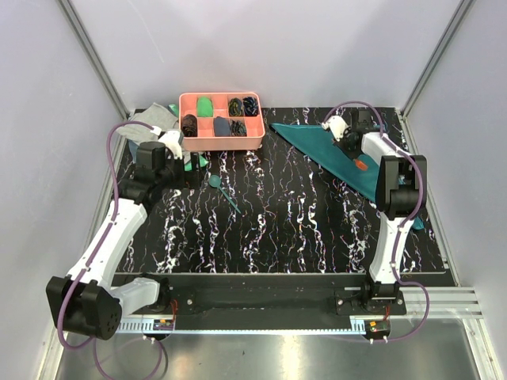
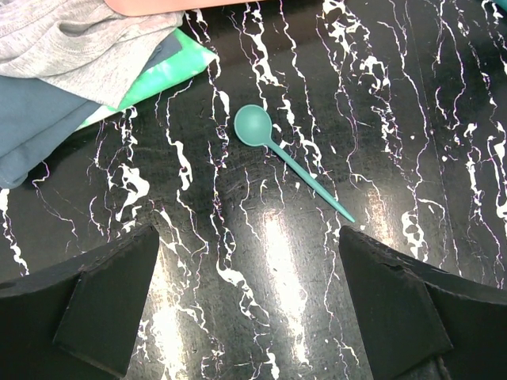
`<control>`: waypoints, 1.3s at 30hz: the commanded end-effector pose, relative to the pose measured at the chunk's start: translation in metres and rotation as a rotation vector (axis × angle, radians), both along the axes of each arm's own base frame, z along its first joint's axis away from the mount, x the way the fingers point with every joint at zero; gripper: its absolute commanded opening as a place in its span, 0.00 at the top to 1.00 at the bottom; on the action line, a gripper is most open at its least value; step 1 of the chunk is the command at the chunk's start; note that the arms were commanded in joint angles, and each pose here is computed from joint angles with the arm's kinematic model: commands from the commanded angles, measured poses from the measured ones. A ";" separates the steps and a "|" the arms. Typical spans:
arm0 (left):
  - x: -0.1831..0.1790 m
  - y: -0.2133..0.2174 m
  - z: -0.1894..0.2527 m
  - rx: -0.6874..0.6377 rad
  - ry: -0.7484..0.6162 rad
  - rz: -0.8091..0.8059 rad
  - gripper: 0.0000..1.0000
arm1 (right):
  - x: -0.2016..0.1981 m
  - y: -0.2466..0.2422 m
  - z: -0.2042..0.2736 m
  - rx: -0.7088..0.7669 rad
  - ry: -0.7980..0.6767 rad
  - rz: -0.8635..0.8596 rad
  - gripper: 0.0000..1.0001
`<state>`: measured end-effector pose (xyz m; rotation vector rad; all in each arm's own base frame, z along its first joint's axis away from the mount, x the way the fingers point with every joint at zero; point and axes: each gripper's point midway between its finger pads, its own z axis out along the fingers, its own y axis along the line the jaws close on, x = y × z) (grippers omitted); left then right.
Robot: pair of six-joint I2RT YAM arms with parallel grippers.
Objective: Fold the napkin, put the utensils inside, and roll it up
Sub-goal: Place the utensil onto the napkin
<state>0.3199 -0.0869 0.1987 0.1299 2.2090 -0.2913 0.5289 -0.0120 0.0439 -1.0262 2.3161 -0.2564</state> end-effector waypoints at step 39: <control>0.003 0.000 0.015 -0.006 -0.059 0.000 0.01 | -0.019 0.130 0.166 0.607 -0.151 -0.052 0.41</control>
